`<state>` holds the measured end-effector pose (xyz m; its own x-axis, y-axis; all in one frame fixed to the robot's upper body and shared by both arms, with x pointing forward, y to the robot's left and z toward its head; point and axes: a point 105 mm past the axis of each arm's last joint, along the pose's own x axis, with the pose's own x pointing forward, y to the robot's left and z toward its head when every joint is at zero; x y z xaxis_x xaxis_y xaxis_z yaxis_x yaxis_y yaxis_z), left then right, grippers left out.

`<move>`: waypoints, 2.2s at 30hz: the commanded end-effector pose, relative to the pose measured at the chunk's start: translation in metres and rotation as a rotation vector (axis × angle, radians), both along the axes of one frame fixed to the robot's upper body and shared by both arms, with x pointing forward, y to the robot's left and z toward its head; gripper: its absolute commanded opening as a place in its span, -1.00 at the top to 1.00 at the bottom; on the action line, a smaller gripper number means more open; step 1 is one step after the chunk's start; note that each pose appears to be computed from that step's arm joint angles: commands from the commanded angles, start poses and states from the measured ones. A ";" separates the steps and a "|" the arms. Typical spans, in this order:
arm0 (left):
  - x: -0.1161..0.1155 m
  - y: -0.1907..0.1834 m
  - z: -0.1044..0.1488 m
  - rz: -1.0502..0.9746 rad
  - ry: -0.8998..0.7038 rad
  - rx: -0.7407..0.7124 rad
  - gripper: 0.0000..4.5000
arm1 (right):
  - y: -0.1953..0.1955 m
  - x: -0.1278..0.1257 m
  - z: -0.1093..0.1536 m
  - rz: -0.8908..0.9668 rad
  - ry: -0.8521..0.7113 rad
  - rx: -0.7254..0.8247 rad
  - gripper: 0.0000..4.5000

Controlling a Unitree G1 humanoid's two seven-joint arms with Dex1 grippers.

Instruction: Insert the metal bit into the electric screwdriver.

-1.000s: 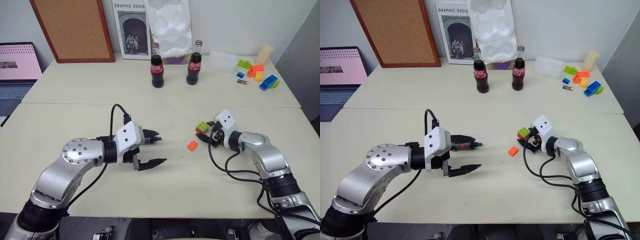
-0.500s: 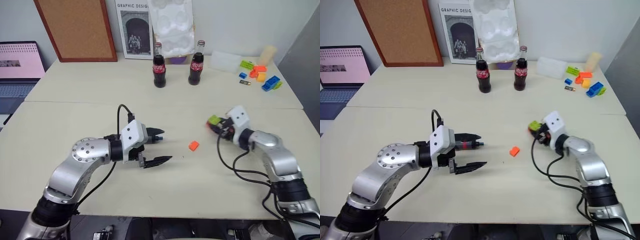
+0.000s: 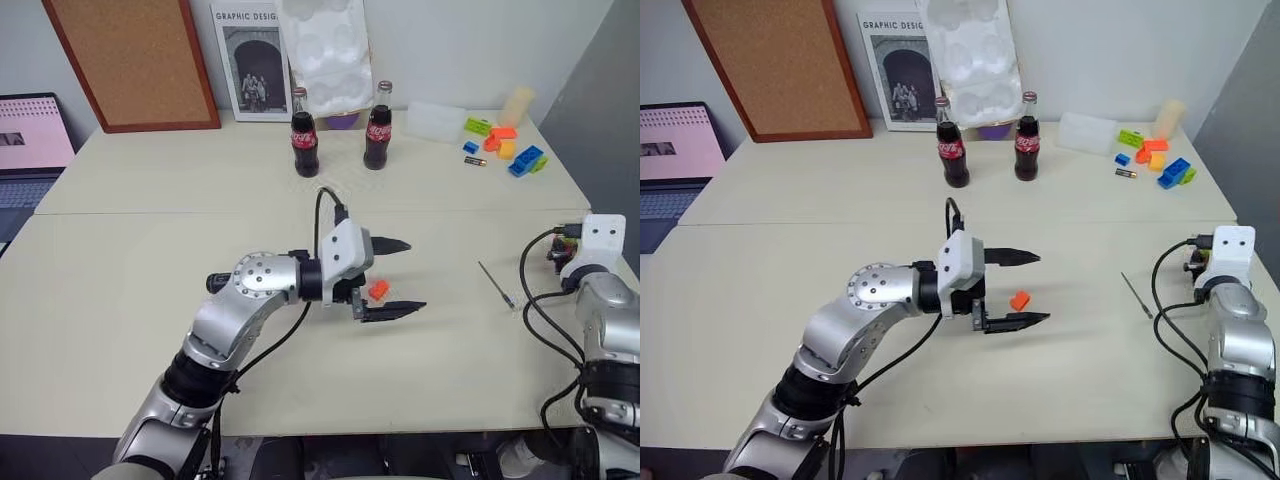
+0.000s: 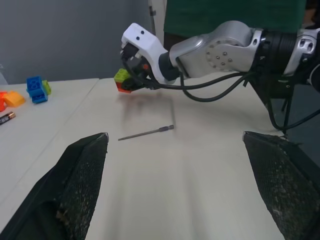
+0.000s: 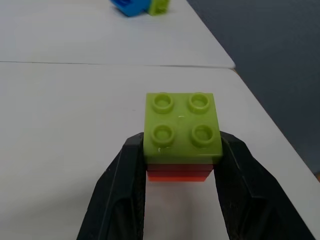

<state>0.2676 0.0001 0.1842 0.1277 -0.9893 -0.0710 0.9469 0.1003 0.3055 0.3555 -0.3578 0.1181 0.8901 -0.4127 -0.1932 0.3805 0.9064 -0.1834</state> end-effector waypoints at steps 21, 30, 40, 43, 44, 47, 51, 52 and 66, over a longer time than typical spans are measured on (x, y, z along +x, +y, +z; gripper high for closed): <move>0.001 0.078 -0.001 0.136 -0.058 0.196 -1.00 | 0.127 -0.045 0.078 0.744 -0.179 -0.210 -0.99; -0.023 0.124 -0.025 0.131 -0.019 0.417 -1.00 | 0.231 -0.071 0.018 1.237 0.098 -0.055 -0.99; -0.033 0.118 -0.031 0.111 0.006 0.412 -1.00 | 0.265 -0.049 -0.025 1.252 0.195 -0.050 -0.99; -0.034 0.117 -0.032 0.108 0.006 0.407 -1.00 | 0.265 -0.044 -0.030 1.237 0.200 -0.046 -0.83; -0.034 0.116 -0.033 0.106 0.008 0.402 -1.00 | 0.267 -0.044 -0.029 1.241 0.196 -0.040 -0.75; -0.035 0.115 -0.034 0.104 0.014 0.390 -1.00 | 0.268 -0.048 -0.030 1.254 0.195 -0.031 -0.40; -0.037 0.111 -0.034 0.090 0.017 0.365 -1.00 | 0.265 -0.051 -0.030 1.247 0.187 -0.054 0.03; -0.037 0.110 -0.034 0.082 0.020 0.359 -1.00 | 0.264 -0.050 -0.028 1.235 0.175 -0.057 0.13; -0.020 0.031 -0.012 -0.028 -0.027 0.082 -1.00 | 0.108 -0.076 0.007 0.492 0.038 -0.118 0.36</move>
<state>0.2478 0.0433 0.1677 0.1226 -0.9779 -0.1696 0.9488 0.0653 0.3091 0.2847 -0.2172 0.1078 0.9400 0.1978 -0.2781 -0.2722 0.9261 -0.2612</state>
